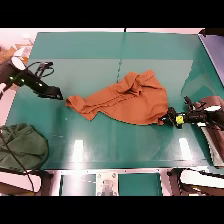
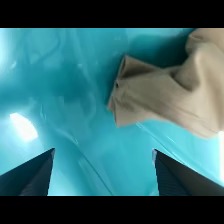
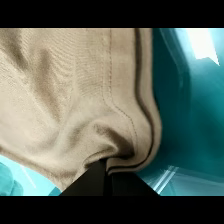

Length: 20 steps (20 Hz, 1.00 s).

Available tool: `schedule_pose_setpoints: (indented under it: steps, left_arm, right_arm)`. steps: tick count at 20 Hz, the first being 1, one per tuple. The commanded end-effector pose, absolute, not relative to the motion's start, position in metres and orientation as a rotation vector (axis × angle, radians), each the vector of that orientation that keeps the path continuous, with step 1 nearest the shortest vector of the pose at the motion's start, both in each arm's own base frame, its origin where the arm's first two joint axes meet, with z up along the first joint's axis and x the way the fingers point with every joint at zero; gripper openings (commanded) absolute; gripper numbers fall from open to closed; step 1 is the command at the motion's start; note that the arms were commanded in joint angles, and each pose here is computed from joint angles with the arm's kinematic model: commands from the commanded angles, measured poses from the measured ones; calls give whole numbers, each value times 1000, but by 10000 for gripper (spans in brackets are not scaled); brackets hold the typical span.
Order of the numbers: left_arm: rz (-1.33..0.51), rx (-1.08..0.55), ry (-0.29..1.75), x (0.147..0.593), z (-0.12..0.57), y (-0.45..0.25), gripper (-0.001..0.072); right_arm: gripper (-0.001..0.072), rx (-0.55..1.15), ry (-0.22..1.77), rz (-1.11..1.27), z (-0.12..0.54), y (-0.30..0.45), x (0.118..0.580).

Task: Fold the shirts.

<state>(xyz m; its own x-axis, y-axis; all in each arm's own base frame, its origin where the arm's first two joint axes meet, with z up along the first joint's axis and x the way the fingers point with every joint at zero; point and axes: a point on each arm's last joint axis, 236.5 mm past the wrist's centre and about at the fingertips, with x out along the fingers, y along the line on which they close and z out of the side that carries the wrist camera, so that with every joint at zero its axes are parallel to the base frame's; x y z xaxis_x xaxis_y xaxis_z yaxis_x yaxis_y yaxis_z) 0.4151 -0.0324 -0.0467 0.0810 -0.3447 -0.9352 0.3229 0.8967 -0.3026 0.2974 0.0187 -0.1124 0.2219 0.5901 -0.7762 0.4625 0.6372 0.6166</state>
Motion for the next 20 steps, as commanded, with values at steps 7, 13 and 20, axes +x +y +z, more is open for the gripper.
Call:
schedule_pose_setpoints:
  steps: [7, 13, 20]
  left_arm:
    - [-736, 287, 1190, 443, -75, -105, 507]
    - [-783, 239, 1354, 409, -57, -103, 22]
    - [-553, -62, 1502, 348, 39, -34, 22]
  right_arm:
    - [16, 955, 1386, 92, -114, 15, 303]
    - [15, 1025, 1383, 188, -95, 34, 305]
    - [15, 904, 1243, 461, 27, 53, 316]
